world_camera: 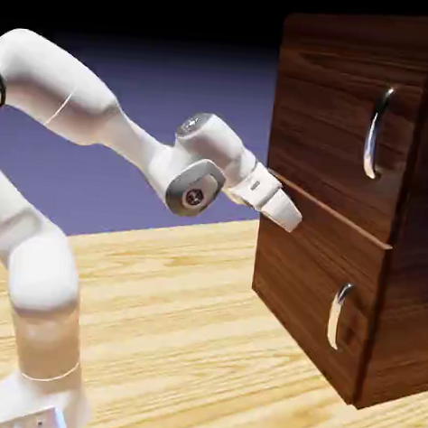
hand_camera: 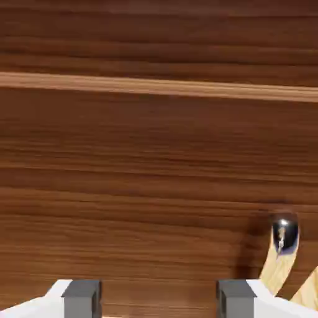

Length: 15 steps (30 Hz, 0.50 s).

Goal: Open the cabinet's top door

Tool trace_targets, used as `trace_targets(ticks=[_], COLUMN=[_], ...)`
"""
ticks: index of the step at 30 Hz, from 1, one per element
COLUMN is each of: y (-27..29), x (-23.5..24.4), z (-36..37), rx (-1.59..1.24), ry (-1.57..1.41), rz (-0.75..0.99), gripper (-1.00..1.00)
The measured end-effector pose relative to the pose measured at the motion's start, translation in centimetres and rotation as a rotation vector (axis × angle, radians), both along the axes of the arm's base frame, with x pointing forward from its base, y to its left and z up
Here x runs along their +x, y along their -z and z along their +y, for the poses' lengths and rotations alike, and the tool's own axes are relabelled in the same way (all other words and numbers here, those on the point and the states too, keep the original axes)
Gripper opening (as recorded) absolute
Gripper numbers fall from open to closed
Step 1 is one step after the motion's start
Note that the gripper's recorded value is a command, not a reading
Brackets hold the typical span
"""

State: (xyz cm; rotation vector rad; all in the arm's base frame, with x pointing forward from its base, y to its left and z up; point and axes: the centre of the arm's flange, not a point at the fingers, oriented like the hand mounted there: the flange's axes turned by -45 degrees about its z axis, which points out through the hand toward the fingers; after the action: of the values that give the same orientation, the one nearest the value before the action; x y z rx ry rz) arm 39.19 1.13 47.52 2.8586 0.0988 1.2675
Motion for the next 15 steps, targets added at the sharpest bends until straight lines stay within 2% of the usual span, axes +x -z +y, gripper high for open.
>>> trace_targets(ticks=[15], y=[-7.9], x=[-0.2], z=[2.0], rx=[-0.010], ry=[-0.035], rz=[-0.214], gripper=[0.00])
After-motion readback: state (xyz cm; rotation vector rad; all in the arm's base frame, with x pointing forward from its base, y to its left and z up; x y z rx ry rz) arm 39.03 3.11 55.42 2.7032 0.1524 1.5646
